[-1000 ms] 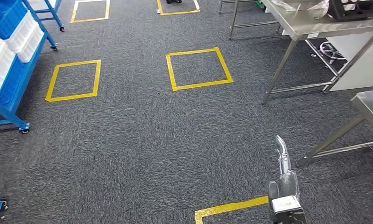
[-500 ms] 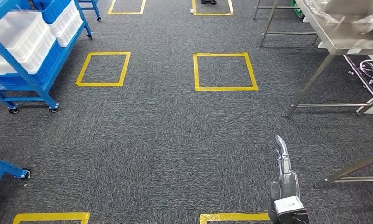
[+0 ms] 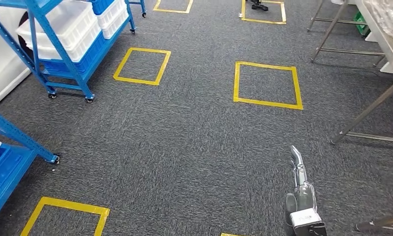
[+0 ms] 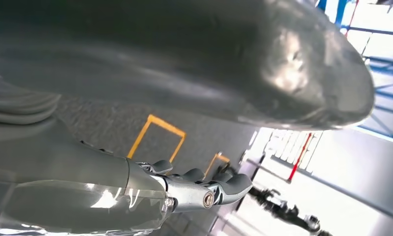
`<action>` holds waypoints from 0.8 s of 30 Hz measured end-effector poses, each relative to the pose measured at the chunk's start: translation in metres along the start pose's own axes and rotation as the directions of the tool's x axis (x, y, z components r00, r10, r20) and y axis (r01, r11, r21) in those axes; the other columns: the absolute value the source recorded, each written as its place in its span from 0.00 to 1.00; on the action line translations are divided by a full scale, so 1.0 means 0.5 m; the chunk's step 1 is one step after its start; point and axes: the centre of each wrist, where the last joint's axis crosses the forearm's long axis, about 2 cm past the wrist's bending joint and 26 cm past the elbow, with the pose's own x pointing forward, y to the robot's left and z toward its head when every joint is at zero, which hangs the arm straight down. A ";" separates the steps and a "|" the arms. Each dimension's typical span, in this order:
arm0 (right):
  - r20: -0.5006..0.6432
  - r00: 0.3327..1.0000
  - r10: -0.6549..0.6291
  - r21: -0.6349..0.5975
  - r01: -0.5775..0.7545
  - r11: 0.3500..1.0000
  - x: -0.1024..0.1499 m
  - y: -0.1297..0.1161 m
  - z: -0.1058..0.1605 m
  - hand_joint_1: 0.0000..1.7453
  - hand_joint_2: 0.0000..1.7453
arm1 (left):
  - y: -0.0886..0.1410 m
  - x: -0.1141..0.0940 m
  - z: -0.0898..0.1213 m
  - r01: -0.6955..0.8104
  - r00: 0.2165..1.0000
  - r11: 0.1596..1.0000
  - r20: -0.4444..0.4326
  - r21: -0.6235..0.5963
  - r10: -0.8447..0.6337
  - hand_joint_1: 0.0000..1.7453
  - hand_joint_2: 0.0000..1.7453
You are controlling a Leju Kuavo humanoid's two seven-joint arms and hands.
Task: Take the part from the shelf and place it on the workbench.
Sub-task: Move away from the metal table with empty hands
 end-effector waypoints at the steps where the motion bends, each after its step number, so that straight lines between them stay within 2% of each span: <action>1: 0.002 1.000 0.000 0.001 0.000 1.000 0.000 0.000 0.000 0.00 0.00 | 0.000 0.000 0.000 -0.003 1.000 1.000 0.002 0.000 0.003 0.00 0.00; 12: 0.001 1.000 -0.003 -0.010 0.003 1.000 0.003 0.002 0.008 0.00 0.00 | -0.001 -0.006 0.005 -0.016 1.000 1.000 -0.006 0.024 0.016 0.00 0.00; 24: 0.007 1.000 -0.007 -0.027 0.007 1.000 0.009 0.007 0.013 0.00 0.00 | 0.014 -0.003 -0.004 0.018 0.999 1.000 0.031 0.018 -0.019 0.00 0.00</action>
